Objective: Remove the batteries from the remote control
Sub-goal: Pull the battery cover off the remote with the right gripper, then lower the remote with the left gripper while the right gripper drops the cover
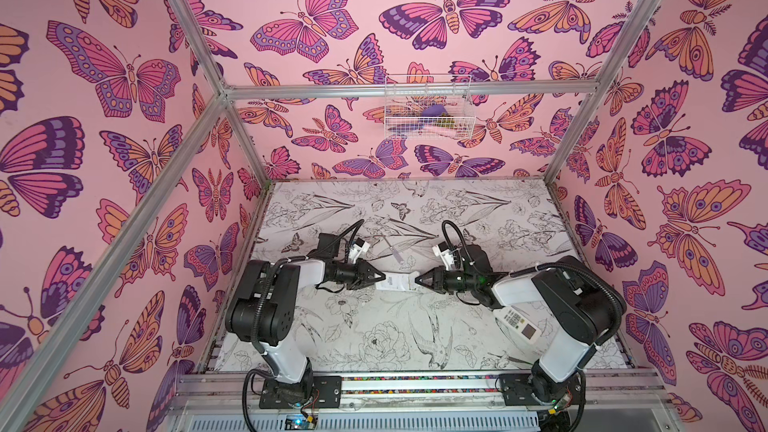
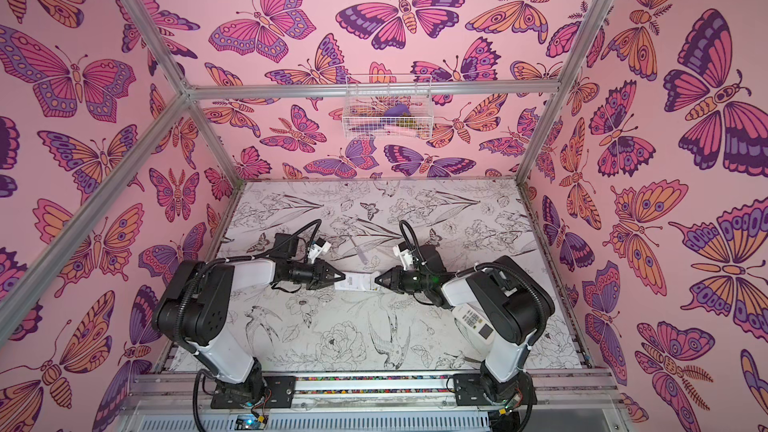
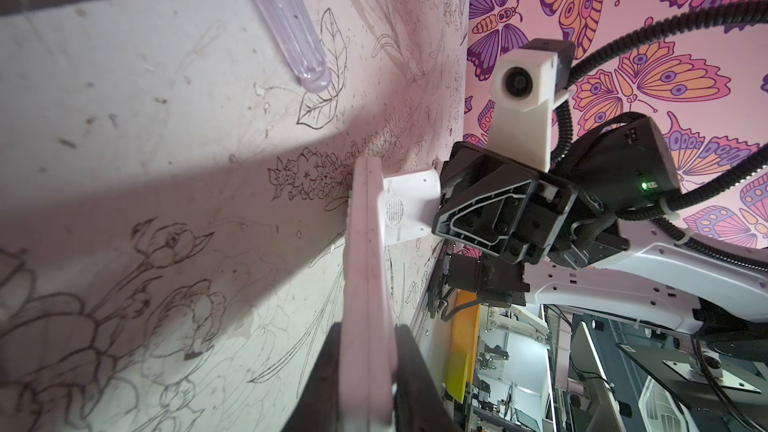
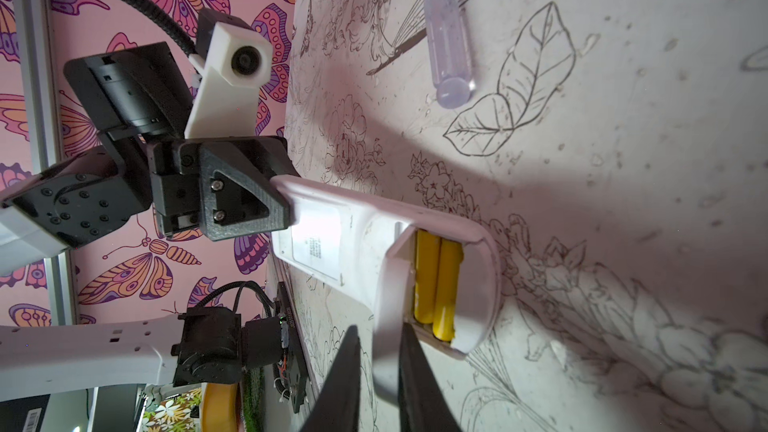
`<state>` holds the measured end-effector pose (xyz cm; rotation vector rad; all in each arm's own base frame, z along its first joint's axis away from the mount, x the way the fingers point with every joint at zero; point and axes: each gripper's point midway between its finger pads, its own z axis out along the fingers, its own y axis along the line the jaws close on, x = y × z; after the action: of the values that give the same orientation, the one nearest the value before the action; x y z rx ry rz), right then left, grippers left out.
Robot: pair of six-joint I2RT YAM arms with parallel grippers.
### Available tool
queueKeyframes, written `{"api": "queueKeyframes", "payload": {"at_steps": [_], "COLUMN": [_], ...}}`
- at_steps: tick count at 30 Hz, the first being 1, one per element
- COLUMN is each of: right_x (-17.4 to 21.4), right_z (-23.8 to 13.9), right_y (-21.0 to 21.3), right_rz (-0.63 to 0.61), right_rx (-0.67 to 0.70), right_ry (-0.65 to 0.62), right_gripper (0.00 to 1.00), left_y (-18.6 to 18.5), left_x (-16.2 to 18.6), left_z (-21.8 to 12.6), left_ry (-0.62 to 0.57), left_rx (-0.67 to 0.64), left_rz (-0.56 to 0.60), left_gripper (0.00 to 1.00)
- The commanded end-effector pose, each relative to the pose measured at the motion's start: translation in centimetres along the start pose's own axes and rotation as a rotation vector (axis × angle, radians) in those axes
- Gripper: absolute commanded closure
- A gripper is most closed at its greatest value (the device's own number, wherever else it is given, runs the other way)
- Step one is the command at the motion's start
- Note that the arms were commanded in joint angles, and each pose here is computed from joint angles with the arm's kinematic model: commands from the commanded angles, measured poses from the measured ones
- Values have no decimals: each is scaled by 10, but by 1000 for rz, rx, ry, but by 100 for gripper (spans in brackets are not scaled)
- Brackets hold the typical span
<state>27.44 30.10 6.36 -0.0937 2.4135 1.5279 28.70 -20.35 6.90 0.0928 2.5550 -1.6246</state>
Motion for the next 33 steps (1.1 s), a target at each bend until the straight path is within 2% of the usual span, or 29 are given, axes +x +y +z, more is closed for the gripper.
{"api": "queueKeyframes", "payload": {"at_steps": [1,7,9,14,17,19,22,24,28,30,33], "right_x": [-11,-10,-11,-14,-17,-21,-31,-37,-41,-43,-45], "right_z": [-2,-5,-7,-11,-19,-29,-49,-63,-87,-96,-111], "right_y": [16,19,26,29,38,39,30,28,16,12,-4], "right_rz": [-26,-46,-49,-65,-84,-110,-100,-114,-151,-158,-143], "right_rx": [-34,-13,-36,-17,-23,17,108,153,304,359,468], "right_ry": [-18,-5,-7,-14,-25,-41,-69,-94,-93,-87,-87], "right_gripper": [83,92,95,98,97,97,97,97,97,97,96], "left_y": [3,14,13,18,18,24,28,31,38,39,40], "left_x": [-2,0,-1,0,-1,0,-1,-2,-2,-5,-8], "left_z": [-2,-2,-4,-4,-7,-8,-10,-13,-14,-18,-20], "left_ry": [-16,-18,-26,-30,-43,-49,-52,-64,-67,-76,-88], "left_rx": [-55,-94,-103,-126,-154,-179,-217,-246,-281,-310,-338], "left_rz": [11,-16,-18,-26,-22,-27,-37,-38,-40,-43,-24], "left_gripper": [100,100,97,82,68,59,52,44,39,33,29]}}
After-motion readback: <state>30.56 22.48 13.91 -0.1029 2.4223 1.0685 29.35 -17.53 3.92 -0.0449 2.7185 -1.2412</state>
